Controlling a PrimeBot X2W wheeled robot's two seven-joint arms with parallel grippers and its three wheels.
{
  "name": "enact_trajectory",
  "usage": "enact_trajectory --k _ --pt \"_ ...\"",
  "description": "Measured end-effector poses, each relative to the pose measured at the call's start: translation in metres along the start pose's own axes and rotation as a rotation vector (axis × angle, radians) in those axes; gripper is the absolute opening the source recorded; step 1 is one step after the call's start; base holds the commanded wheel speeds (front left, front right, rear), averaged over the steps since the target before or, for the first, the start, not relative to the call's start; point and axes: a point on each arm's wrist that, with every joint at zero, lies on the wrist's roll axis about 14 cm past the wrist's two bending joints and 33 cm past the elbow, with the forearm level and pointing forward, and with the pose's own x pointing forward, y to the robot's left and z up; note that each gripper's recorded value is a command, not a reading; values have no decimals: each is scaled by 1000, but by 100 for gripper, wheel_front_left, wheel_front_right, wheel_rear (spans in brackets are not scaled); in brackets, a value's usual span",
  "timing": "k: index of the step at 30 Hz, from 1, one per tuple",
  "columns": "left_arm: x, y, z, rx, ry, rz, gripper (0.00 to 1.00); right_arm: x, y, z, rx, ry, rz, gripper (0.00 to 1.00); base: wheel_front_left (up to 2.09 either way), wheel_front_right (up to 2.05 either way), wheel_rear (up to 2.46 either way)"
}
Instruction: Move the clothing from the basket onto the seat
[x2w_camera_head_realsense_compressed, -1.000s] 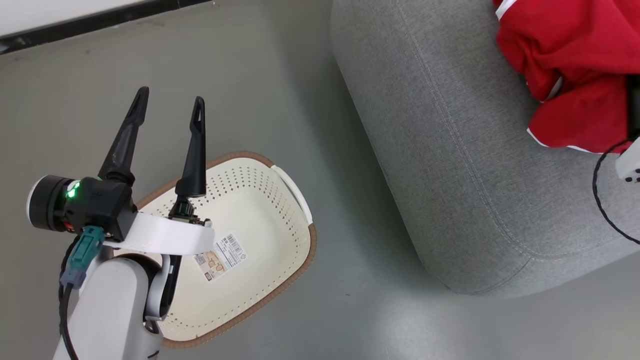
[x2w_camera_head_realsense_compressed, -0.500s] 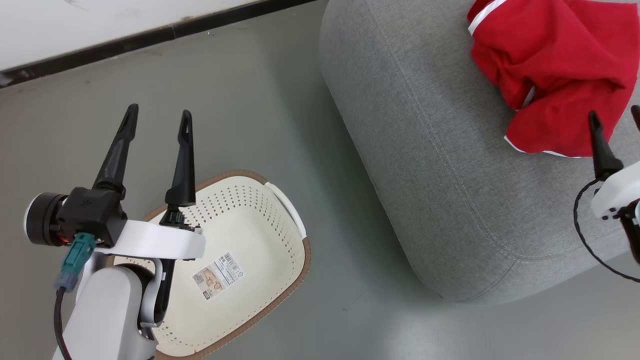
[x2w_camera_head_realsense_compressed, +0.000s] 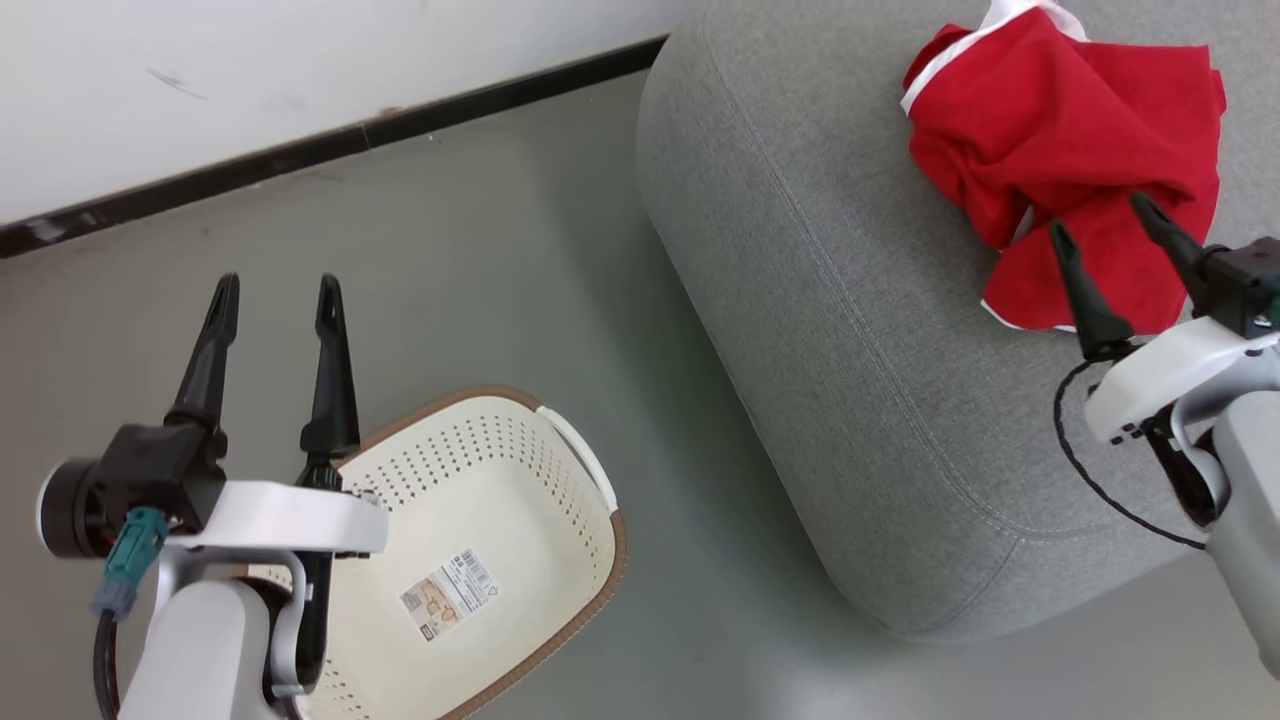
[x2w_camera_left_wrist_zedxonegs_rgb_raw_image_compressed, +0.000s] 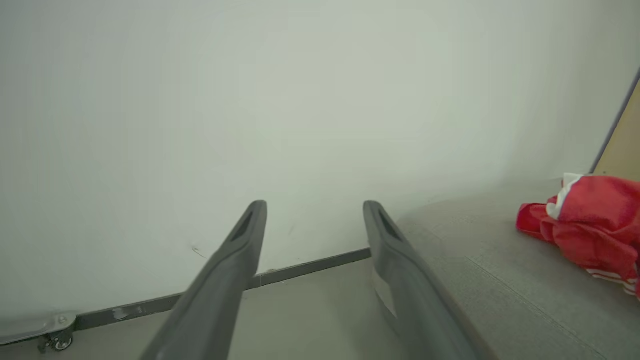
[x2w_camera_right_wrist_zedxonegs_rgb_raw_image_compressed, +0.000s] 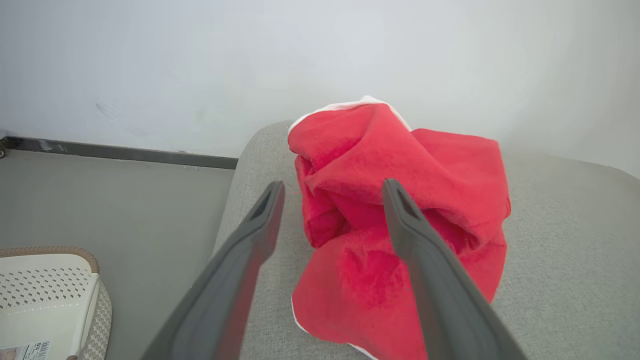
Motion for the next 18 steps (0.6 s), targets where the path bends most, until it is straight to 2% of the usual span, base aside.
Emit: enact_trajectory --k 18 --pt "-52 45 13 51 27 176 100 2 63 90 14 -266 170 100 0 0 0"
